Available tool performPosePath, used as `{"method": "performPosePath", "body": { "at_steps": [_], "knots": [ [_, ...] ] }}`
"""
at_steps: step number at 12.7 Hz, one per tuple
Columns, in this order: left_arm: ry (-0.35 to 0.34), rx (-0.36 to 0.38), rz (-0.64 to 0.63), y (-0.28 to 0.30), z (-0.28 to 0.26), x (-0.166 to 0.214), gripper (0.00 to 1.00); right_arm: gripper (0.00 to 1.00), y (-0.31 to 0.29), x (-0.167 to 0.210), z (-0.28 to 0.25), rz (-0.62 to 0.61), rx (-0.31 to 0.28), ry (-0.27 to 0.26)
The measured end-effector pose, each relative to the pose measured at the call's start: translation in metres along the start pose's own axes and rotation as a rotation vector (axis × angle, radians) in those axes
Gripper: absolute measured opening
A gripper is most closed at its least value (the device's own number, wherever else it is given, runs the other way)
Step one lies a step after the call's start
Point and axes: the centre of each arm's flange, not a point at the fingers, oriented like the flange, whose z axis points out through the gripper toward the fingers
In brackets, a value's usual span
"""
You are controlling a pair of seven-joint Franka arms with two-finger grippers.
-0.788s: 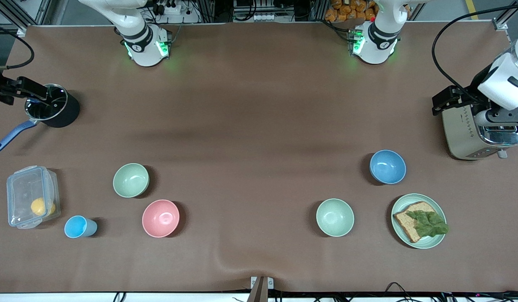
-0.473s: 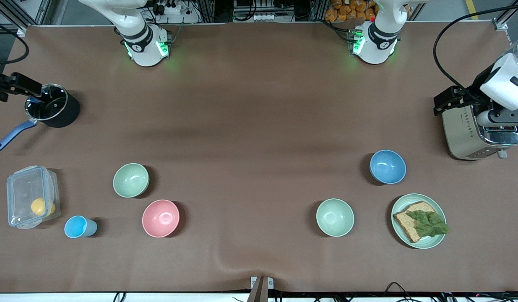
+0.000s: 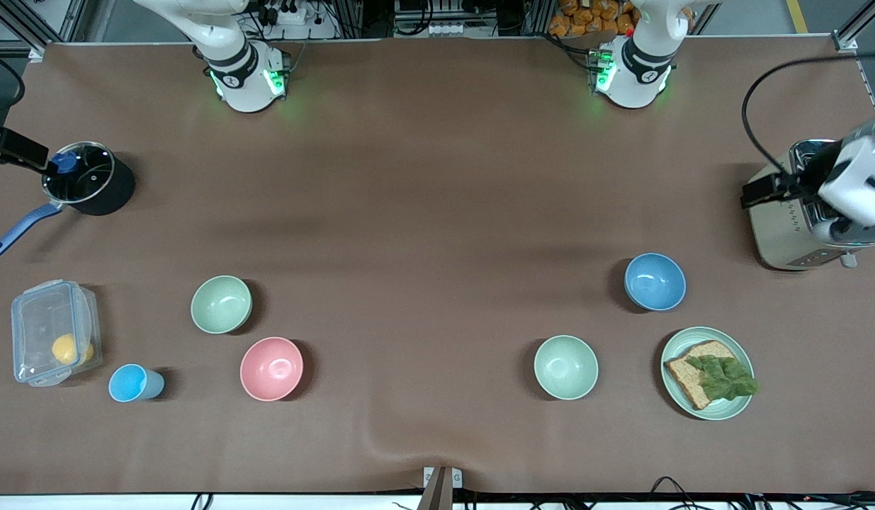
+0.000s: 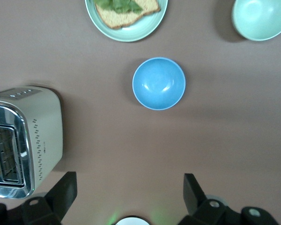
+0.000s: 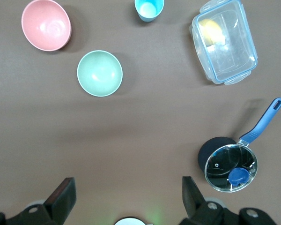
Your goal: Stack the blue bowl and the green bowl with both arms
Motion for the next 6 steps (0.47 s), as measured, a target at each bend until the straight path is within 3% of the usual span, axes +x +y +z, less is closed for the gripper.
{"method": "performPosePath", "body": {
  "at_steps": [3, 6],
  "knots": [
    [-0.005, 0.004, -0.013, -0.01, 0.053, 0.027, 1.0, 1.0, -0.003, 0.017, 0.03, -0.006, 0.018, -0.059],
    [0.025, 0.004, -0.035, -0.028, 0.132, 0.044, 1.0, 1.0, -0.014, 0.051, 0.102, -0.013, 0.114, -0.17]
  ]
}}
